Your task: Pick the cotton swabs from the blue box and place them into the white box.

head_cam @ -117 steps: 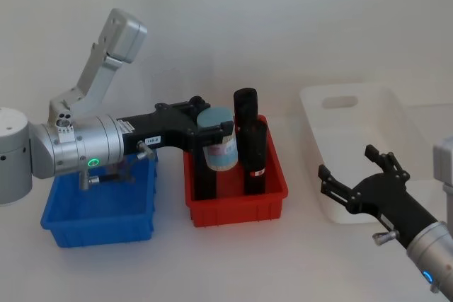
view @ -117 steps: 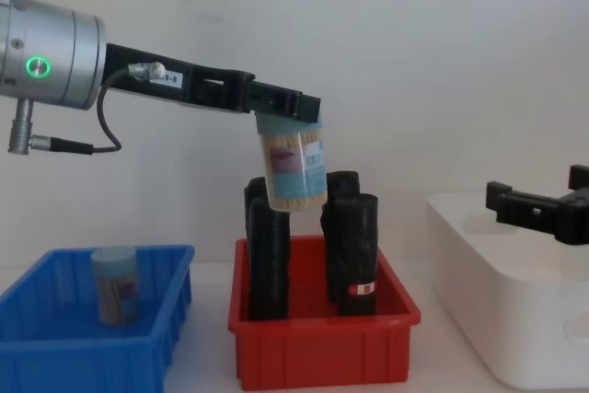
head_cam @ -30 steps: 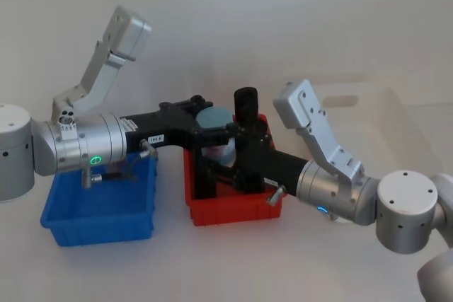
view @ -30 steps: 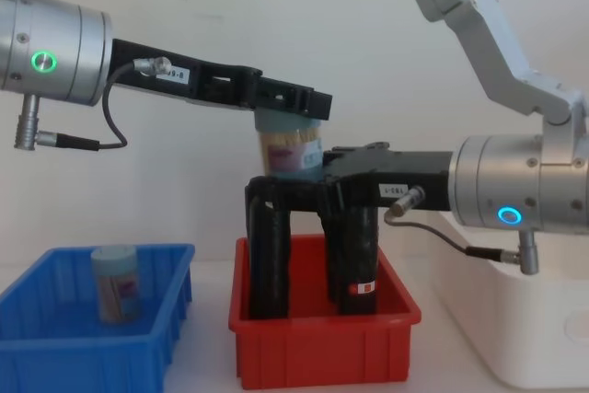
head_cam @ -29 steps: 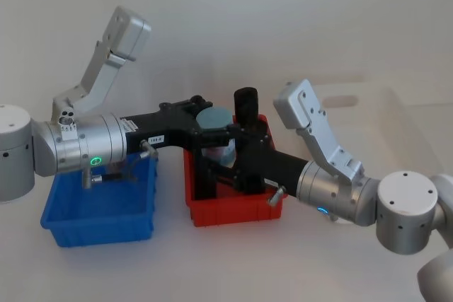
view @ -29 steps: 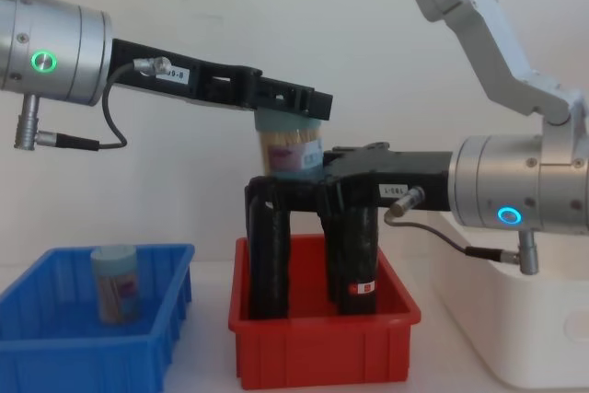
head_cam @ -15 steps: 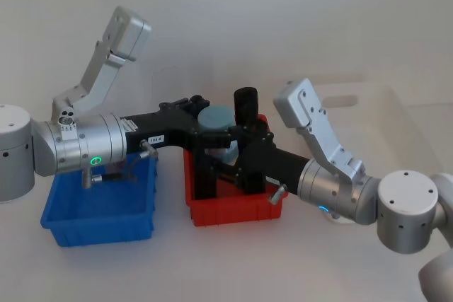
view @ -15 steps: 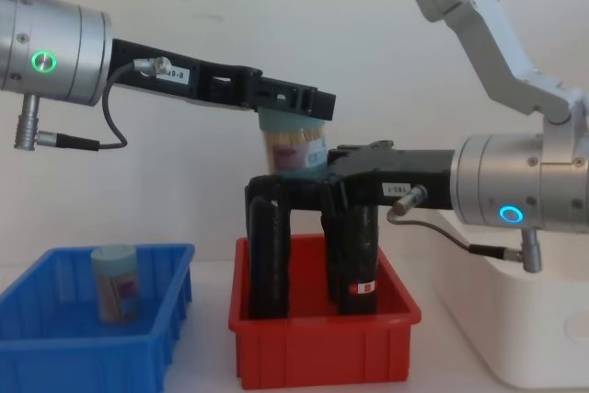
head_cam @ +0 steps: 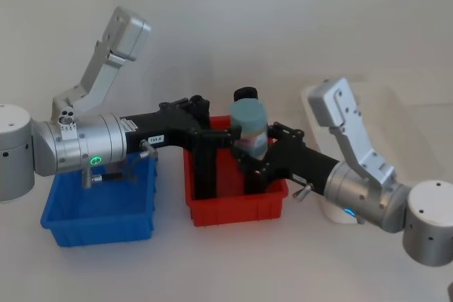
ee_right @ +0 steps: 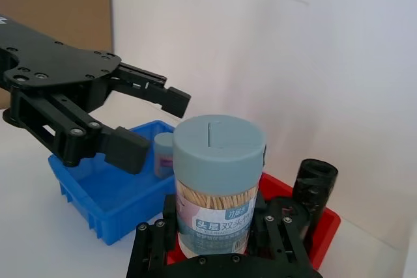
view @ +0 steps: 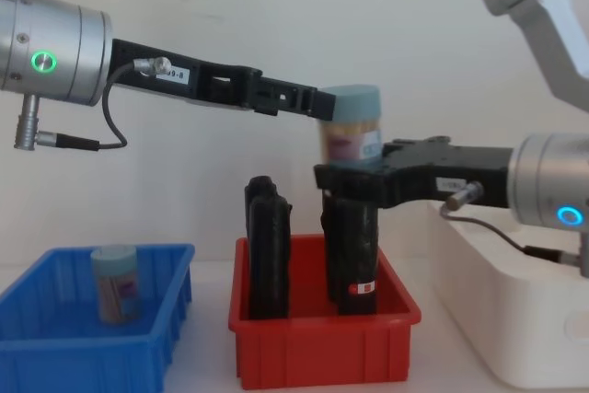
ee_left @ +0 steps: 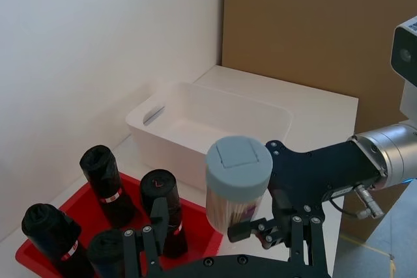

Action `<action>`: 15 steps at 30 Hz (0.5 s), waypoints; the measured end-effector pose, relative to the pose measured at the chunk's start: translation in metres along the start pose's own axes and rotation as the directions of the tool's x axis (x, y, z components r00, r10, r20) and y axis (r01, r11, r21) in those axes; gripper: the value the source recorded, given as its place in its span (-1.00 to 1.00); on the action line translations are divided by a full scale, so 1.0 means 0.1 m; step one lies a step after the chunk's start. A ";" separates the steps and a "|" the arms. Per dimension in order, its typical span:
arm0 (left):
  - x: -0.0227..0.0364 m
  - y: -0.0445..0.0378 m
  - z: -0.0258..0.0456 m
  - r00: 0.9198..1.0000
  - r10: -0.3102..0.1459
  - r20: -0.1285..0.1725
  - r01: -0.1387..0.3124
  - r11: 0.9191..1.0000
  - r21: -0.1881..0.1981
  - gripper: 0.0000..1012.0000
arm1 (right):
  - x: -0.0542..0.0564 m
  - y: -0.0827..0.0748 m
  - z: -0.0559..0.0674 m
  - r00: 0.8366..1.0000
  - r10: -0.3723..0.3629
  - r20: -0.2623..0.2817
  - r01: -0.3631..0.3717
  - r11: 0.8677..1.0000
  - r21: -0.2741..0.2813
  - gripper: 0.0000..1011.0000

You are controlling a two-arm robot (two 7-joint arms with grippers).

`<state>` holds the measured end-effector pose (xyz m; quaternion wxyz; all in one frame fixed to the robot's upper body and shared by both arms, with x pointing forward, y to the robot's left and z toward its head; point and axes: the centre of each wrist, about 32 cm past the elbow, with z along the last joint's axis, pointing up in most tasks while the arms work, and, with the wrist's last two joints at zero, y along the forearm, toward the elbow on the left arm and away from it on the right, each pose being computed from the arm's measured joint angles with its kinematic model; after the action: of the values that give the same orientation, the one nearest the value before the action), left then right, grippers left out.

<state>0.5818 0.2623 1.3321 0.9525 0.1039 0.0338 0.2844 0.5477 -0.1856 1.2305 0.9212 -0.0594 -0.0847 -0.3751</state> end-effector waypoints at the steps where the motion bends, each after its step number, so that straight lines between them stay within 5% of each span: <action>1: 0.000 0.000 0.000 1.000 0.000 0.000 0.000 1.000 0.000 0.98 | 0.01 -0.02 0.00 1.000 -0.008 -0.003 0.008 1.000 0.001 0.29; 15: 0.000 0.000 0.000 1.000 0.000 0.000 0.000 1.000 0.000 0.98 | 0.16 -0.49 -0.12 0.979 -0.194 -0.068 0.195 0.981 0.005 0.29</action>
<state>0.5818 0.2623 1.3321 0.9525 0.1039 0.0338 0.2844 0.5264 -0.2333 1.2243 0.8827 -0.0330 -0.0615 -0.4648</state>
